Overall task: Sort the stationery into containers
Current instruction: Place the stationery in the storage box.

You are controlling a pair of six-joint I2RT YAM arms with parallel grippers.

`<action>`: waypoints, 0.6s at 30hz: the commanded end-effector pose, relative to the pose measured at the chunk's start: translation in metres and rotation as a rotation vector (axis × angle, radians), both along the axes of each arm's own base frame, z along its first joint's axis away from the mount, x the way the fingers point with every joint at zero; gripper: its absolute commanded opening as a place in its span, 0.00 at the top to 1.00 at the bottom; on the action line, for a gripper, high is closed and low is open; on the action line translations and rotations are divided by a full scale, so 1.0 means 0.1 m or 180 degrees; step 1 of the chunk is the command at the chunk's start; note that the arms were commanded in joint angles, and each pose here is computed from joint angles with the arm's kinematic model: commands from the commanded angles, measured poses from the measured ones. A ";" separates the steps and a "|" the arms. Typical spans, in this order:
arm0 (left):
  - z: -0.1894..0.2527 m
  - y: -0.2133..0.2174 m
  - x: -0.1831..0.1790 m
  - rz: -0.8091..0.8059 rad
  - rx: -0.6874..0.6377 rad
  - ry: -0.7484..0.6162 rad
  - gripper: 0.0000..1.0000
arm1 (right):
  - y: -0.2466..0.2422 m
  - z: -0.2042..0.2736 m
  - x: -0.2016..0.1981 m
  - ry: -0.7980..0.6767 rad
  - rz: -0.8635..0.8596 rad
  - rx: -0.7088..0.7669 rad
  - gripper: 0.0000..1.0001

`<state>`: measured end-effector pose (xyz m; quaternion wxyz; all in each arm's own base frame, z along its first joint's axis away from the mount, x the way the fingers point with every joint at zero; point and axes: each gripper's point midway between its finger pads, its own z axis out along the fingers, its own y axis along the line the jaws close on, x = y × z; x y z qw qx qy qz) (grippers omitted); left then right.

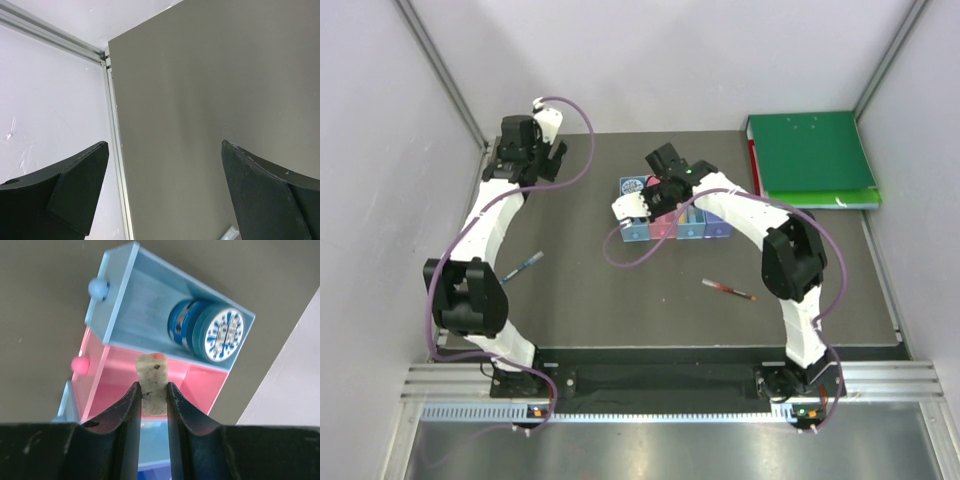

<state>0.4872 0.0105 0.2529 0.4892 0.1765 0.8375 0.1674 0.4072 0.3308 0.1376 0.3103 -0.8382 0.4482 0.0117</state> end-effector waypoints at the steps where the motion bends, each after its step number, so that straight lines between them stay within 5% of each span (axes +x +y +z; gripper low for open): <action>1: 0.33 0.02 -0.03 0.0055 -0.0035 -0.0365 0.01 | 0.39 0.25 0.05 -0.0187 0.0155 0.0325 0.84; 18: 0.31 0.01 -0.03 0.0019 -0.0015 -0.0370 0.01 | 0.78 -0.12 0.09 -0.0105 0.0213 0.0411 0.84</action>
